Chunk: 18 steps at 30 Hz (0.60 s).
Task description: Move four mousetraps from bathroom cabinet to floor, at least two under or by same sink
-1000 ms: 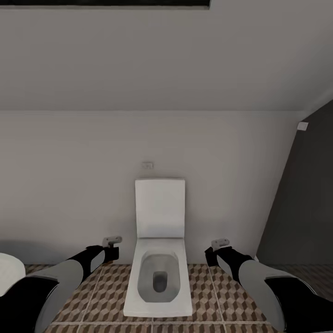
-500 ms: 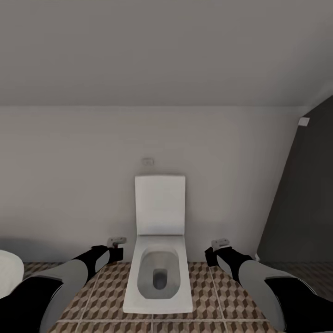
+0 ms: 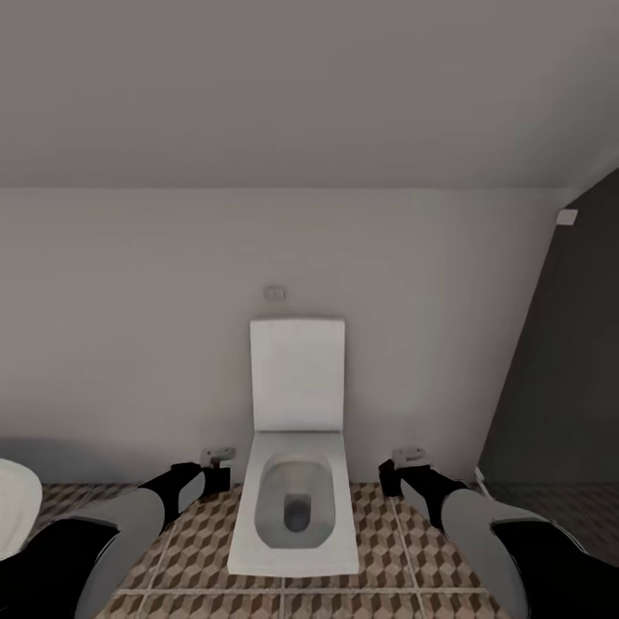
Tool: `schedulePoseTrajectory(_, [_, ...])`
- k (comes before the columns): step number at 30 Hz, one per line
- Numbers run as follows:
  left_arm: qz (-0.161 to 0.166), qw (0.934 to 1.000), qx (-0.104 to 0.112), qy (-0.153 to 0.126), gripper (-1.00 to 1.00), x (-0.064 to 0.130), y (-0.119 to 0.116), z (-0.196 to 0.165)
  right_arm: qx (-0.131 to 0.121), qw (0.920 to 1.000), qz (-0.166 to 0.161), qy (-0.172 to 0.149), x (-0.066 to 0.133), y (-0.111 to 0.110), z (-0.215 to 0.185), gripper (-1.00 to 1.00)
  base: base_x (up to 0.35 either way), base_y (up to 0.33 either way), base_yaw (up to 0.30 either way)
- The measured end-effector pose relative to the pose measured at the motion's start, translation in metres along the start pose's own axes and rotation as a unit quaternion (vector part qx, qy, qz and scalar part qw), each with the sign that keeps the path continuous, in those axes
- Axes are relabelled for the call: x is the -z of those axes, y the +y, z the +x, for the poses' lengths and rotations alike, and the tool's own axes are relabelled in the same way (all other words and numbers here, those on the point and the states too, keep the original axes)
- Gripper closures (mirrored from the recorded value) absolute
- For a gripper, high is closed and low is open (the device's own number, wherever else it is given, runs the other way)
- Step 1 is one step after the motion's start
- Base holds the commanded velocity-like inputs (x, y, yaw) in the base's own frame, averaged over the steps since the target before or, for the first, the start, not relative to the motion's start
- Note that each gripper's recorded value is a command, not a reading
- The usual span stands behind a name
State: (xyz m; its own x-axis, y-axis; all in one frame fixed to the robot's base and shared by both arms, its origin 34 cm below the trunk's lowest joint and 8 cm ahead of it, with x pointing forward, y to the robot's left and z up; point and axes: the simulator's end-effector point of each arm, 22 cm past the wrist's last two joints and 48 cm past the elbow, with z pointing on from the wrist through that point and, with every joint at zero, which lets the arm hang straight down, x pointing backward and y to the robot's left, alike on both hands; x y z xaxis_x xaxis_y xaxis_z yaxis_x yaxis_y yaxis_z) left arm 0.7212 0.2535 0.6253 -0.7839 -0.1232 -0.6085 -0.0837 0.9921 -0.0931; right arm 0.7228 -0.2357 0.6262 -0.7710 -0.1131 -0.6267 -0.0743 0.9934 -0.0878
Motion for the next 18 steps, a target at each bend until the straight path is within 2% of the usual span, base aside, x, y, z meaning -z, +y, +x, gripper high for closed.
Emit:
schedulePoseTrajectory(5, [-0.003,0.9999,0.0,0.012,1.0,-0.01,0.005,0.029,-0.001,1.0,0.008,0.004,-0.01,0.001,0.03,1.0,0.0,0.0,0.0])
schedulePoseTrajectory(18, [-0.013,0.9998,-0.001,0.015,1.0,-0.03,0.013,0.055,-0.001,0.9999,0.012,0.01,-0.029,0.004,0.06,1.0,0.0,0.0,0.0])
